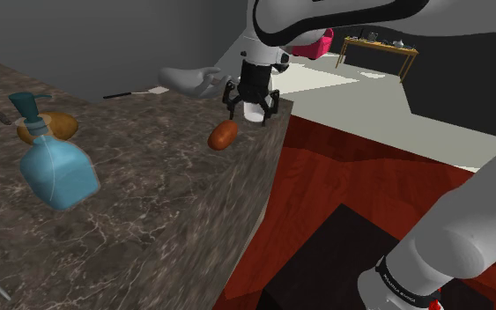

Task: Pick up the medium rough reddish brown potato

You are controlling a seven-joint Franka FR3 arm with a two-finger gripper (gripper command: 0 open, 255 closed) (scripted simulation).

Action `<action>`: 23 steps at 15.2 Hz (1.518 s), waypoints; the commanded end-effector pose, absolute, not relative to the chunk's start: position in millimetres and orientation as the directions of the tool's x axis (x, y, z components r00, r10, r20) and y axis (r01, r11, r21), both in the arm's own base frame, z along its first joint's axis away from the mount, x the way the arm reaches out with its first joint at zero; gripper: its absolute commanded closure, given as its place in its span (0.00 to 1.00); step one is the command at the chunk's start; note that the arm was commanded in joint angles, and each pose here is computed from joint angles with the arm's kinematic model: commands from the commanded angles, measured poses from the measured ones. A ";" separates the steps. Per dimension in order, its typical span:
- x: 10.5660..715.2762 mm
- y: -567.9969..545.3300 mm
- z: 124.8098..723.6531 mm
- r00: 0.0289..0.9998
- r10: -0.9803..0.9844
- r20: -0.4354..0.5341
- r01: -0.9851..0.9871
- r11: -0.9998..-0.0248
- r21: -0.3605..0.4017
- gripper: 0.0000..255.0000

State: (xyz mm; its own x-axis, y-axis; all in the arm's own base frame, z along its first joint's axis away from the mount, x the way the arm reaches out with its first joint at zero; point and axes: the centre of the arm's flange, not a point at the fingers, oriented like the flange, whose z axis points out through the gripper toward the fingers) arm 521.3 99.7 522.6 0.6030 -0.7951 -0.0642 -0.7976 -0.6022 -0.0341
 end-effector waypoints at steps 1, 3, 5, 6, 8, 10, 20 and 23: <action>548.2 99.1 517.6 0.512 -0.855 -0.083 -0.859 -0.510 -0.046 0.00; 572.1 93.4 511.4 0.421 -0.901 -0.102 -0.907 -0.418 -0.056 0.00; 594.7 85.8 505.3 0.329 -0.936 -0.121 -0.944 -0.324 -0.064 0.00; 594.7 85.8 500.1 0.329 -0.936 -0.121 -0.944 -0.324 -0.064 0.00; 594.6 85.8 489.5 0.329 -0.936 -0.121 -0.944 -0.324 -0.064 0.00; 594.7 85.8 478.9 0.329 -0.936 -0.121 -0.944 -0.324 -0.064 0.00; 594.8 85.8 465.6 0.329 -0.936 -0.121 -0.944 -0.324 -0.064 1.00; 595.0 85.8 465.5 0.329 -0.936 -0.121 -0.944 -0.324 -0.064 1.00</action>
State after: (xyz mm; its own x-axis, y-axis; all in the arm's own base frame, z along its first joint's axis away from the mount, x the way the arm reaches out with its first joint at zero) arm 595.1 85.3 466.4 0.3289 -0.9367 -0.1205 -0.9441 -0.3230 -0.0659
